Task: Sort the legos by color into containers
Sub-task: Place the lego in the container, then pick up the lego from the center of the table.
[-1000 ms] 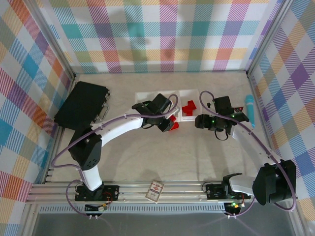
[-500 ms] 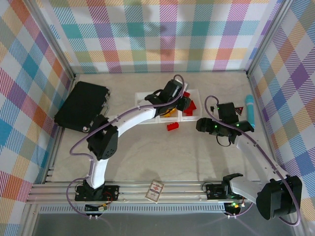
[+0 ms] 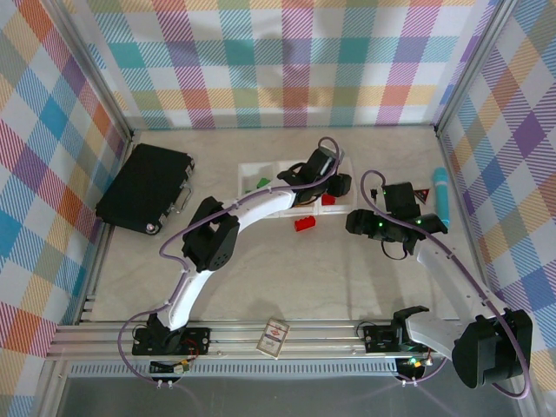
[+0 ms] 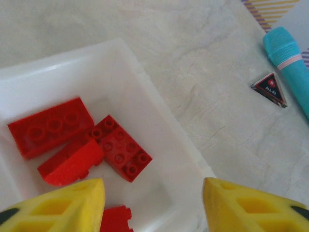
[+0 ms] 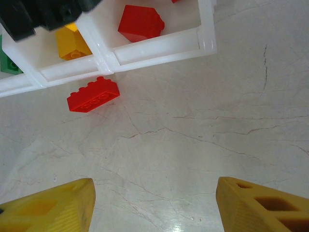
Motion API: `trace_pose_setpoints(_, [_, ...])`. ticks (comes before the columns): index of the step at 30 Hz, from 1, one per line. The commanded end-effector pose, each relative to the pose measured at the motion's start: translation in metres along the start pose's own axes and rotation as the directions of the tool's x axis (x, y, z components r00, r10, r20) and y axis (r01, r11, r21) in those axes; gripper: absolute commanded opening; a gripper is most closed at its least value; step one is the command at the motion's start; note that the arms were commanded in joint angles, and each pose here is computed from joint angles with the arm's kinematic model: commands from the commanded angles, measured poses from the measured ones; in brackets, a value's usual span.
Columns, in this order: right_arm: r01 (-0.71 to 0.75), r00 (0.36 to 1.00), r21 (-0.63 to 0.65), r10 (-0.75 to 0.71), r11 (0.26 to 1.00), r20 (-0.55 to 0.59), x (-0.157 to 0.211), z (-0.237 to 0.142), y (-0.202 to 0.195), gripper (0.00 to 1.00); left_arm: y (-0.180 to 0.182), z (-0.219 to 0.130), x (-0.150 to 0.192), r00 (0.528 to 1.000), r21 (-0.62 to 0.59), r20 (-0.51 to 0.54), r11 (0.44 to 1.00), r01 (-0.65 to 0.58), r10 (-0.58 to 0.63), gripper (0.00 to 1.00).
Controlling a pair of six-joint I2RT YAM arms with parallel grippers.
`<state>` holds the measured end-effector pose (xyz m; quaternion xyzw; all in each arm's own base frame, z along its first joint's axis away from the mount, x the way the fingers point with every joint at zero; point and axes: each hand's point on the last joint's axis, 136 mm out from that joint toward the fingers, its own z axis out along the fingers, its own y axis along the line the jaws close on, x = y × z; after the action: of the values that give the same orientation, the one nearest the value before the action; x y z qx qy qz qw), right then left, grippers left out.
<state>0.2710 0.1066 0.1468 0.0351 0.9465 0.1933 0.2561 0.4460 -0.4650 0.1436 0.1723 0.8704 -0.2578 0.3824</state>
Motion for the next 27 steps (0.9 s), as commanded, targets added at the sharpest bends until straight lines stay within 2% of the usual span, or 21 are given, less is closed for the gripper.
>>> trace_pose_setpoints(1, [-0.003, 1.0, -0.013, 0.003, 1.0, 0.013, 0.0, -0.002, 0.0, 0.68, -0.018, -0.032, -0.04, 0.991, 0.029, 0.136, 0.999, -0.023, 0.019, 0.65])
trace_pose_setpoints(4, [-0.001, 1.0, -0.024, 0.0, 1.0, -0.004, 0.0, -0.002, 0.003, 0.68, -0.017, -0.063, -0.062, 0.978, -0.007, 0.2, 0.998, -0.066, 0.066, 0.69])
trace_pose_setpoints(8, [-0.034, 0.999, -0.042, 0.033, 0.999, -0.024, -0.002, -0.003, 0.009, 0.68, -0.005, -0.117, -0.087, 0.946, -0.109, 0.293, 0.988, -0.114, 0.141, 0.82])
trace_pose_setpoints(10, [-0.071, 0.997, -0.036, 0.07, 0.997, -0.044, 0.0, -0.002, 0.008, 0.69, 0.007, -0.148, -0.093, 0.925, -0.168, 0.344, 0.98, -0.108, 0.161, 0.92])
trace_pose_setpoints(12, [-0.119, 0.991, -0.047, 0.116, 0.992, -0.067, 0.002, 0.001, 0.011, 0.71, 0.02, -0.177, -0.091, 0.91, -0.215, 0.372, 0.971, -0.107, 0.183, 0.96])
trace_pose_setpoints(14, [-0.179, 0.98, -0.04, 0.175, 0.983, -0.101, 0.007, 0.006, 0.011, 0.71, 0.035, -0.203, -0.078, 0.908, -0.243, 0.37, 0.964, -0.111, 0.198, 1.0])
trace_pose_setpoints(16, [-0.21, 0.971, -0.019, 0.206, 0.978, -0.12, 0.012, 0.012, 0.012, 0.73, 0.049, -0.226, -0.06, 0.91, -0.274, 0.359, 0.955, -0.112, 0.21, 1.0])
trace_pose_setpoints(20, [-0.194, 0.97, 0.03, 0.196, 0.981, -0.14, 0.021, 0.029, 0.029, 0.75, 0.081, -0.264, -0.009, 0.929, -0.324, 0.315, 0.942, -0.088, 0.195, 1.0])
trace_pose_setpoints(27, [-0.232, 0.958, 0.17, 0.255, 0.958, -0.131, 0.013, 0.065, 0.051, 0.72, 0.128, -0.312, 0.073, 0.97, -0.388, 0.237, 0.92, 0.049, 0.048, 1.0])
